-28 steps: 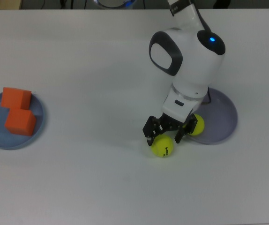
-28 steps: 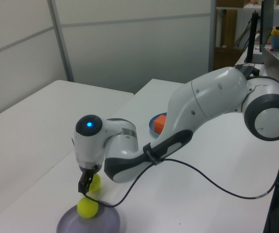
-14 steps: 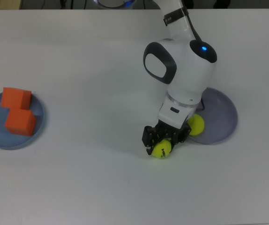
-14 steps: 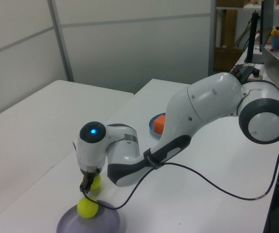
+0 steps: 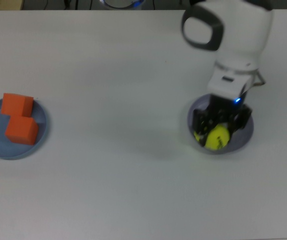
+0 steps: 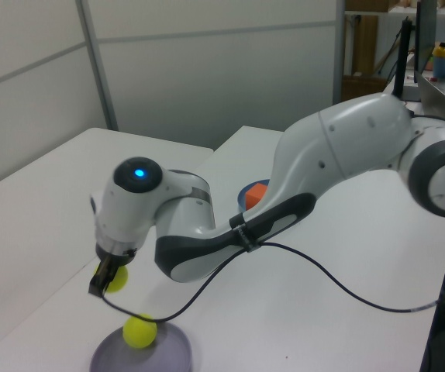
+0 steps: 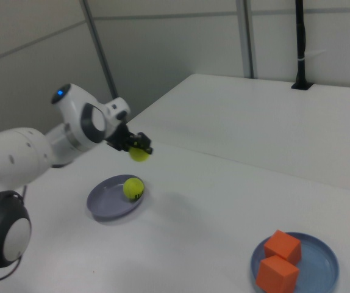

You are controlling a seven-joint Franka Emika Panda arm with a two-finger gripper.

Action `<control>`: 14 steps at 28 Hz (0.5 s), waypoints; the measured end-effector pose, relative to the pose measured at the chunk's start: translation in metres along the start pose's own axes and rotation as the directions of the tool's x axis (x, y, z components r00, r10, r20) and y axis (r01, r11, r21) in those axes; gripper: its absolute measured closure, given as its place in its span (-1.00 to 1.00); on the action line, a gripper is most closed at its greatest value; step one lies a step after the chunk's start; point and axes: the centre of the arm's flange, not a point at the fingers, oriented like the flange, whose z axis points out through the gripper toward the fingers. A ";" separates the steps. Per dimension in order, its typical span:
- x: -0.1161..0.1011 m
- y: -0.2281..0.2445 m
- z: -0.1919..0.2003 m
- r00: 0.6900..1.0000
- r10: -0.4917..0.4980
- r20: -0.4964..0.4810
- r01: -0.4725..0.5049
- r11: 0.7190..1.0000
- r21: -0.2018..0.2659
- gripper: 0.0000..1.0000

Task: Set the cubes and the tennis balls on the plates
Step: 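Place the second tennis ball on the lavender plate and release it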

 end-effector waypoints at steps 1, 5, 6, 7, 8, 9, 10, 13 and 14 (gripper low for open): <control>-0.002 -0.009 -0.008 1.000 -0.001 0.028 0.001 1.000 0.001 -0.39; -0.021 -0.044 -0.033 0.983 -0.010 0.182 0.014 1.000 -0.018 -0.39; -0.026 -0.050 -0.035 0.976 -0.011 0.216 0.017 1.000 -0.025 -0.39; -0.033 -0.056 -0.037 0.967 -0.015 0.253 0.024 0.999 -0.034 -0.39; -0.036 -0.059 -0.037 0.962 -0.018 0.272 0.029 0.999 -0.039 -0.39; -0.040 -0.062 -0.035 0.957 -0.020 0.290 0.034 0.998 -0.044 -0.39; -0.045 -0.063 -0.032 0.952 -0.022 0.306 0.039 0.998 -0.049 -0.39; -0.059 -0.064 -0.015 0.937 -0.030 0.349 0.054 0.997 -0.059 -0.39; -0.062 -0.063 -0.008 0.932 -0.030 0.360 0.057 0.996 -0.062 -0.39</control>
